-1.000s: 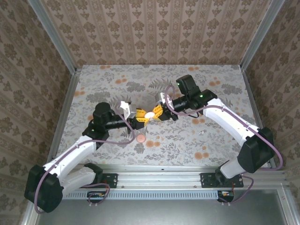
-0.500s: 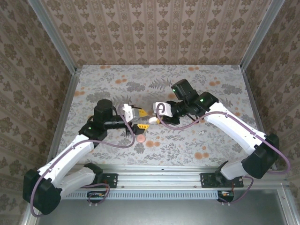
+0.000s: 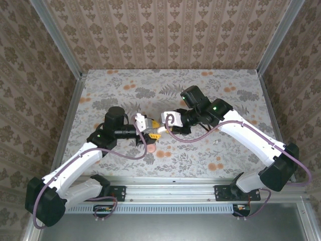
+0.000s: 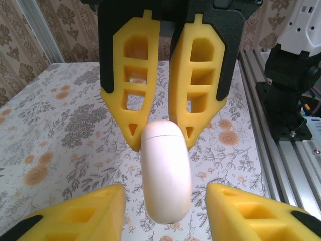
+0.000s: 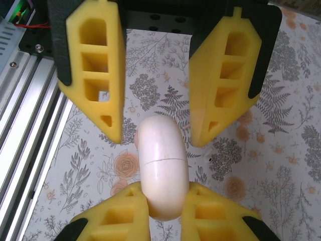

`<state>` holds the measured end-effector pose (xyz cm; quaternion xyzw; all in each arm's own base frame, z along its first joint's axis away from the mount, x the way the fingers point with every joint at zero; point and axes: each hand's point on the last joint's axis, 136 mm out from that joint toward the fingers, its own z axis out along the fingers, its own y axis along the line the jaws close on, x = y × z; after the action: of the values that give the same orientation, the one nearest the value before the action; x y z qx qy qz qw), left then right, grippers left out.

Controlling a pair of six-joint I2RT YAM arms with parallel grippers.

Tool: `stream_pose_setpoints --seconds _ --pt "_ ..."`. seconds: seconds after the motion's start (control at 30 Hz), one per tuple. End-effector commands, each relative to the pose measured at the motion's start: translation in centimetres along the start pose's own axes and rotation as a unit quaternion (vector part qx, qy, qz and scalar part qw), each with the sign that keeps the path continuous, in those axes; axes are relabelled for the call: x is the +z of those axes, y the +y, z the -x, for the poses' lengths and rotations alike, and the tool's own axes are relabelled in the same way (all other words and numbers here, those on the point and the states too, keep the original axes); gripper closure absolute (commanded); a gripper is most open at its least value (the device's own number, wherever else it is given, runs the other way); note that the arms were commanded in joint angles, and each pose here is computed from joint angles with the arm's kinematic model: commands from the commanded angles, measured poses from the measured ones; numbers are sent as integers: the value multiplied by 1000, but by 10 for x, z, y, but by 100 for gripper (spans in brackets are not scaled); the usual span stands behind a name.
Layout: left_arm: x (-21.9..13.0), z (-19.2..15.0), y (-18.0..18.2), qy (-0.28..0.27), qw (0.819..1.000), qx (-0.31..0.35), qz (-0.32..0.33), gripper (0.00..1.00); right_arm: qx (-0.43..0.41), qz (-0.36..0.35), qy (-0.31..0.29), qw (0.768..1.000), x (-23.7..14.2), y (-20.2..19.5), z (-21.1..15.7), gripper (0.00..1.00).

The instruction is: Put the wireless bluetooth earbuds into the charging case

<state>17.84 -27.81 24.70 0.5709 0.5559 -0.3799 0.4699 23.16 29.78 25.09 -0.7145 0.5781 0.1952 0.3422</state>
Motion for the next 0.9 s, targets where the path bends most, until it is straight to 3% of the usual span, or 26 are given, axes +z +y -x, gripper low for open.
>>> stream_pose_setpoints --seconds 0.0,0.23,0.37,0.47,0.6,0.87 --pt "-1 11 2 -8 1000 22 4 56 -10 7 -12 1000 -3 1 10 85" --pt "0 13 4 -14 1000 24 10 79 -5 7 -37 999 -2 3 17 83" --pt "1 15 3 -30 999 14 6 87 11 -16 -74 997 -9 1 17 67" --pt "0 20 2 -50 999 2 -7 88 46 -32 -138 989 -24 -3 18 61" --pt "1 30 -2 -77 997 -6 -26 89 86 -35 -218 971 -39 -4 17 59" --pt "1 43 -2 -102 994 -8 -42 89 95 -6 -268 959 -44 1 27 59"
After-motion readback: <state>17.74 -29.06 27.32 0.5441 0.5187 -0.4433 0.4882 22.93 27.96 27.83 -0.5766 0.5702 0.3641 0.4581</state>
